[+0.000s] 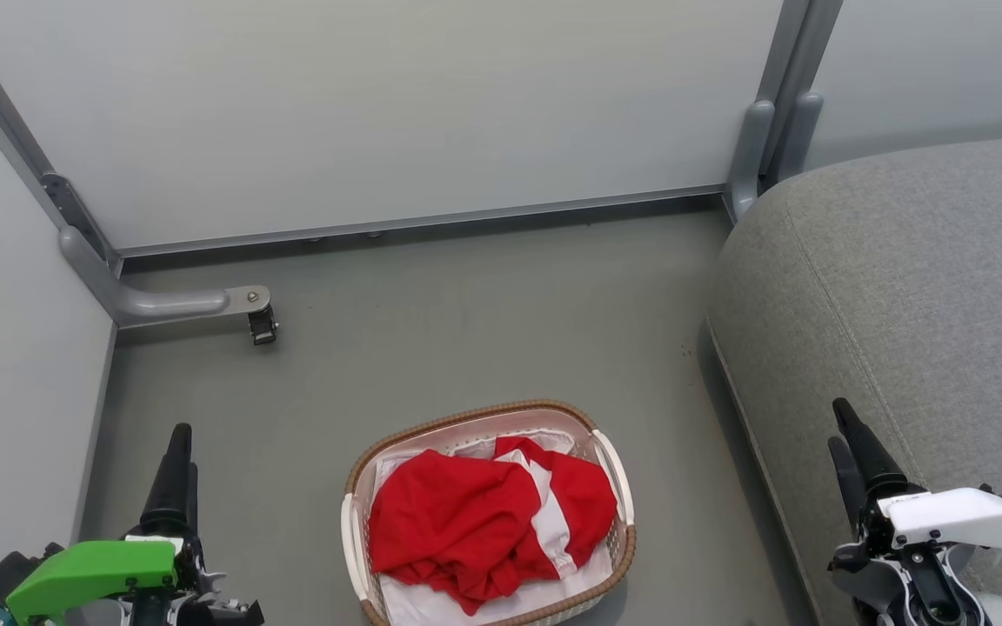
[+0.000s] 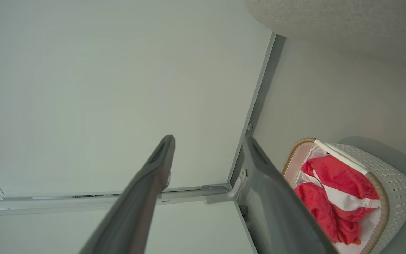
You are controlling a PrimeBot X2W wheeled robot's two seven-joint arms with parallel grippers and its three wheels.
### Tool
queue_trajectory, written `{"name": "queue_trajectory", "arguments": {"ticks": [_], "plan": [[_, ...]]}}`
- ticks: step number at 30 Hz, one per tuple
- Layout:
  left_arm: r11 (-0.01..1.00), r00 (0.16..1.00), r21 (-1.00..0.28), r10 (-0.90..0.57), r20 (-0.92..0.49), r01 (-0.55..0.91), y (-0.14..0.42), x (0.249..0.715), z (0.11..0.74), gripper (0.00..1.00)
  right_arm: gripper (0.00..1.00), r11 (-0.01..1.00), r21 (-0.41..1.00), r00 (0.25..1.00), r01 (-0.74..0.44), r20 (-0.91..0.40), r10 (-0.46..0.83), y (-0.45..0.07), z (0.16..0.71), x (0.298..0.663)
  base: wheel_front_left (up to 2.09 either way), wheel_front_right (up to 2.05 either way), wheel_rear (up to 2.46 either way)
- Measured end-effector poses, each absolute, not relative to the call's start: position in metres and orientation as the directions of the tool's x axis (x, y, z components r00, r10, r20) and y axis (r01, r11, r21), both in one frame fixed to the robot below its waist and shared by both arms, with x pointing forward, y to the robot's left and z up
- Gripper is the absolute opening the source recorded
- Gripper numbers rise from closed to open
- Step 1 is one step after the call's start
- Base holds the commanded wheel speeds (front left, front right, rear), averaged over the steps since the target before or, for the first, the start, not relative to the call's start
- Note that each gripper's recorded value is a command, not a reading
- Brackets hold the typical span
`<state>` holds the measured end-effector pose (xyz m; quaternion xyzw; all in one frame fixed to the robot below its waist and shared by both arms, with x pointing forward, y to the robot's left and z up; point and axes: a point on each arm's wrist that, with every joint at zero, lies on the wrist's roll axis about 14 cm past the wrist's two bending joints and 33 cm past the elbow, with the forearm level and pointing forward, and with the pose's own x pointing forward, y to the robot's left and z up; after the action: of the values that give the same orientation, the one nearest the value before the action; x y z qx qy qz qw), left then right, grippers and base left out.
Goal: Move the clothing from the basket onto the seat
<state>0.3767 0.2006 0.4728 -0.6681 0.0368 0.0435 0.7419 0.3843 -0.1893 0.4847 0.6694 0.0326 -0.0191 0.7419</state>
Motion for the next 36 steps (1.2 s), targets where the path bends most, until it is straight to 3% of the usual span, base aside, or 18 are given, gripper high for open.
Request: {"name": "queue_trajectory", "arguments": {"ticks": [21, 36], "plan": [[0.566, 0.993, -0.819, -0.008, -0.119, -0.094, 0.198, 0.382, 0.472, 1.0, 1.0, 0.547, 0.837, 0.995, 0.001, -0.054, 0.08, -0.169, 0.494, 0.399, 0.0, 0.0, 0.0], [0.77, 0.992, -0.636, -0.039, -0.119, -0.046, 0.195, 0.387, 0.47, 1.0, 1.0, 0.77, 0.634, 0.99, -0.08, -0.037, 0.133, -0.156, 0.499, 0.411, 0.0, 0.0, 0.0]]}}
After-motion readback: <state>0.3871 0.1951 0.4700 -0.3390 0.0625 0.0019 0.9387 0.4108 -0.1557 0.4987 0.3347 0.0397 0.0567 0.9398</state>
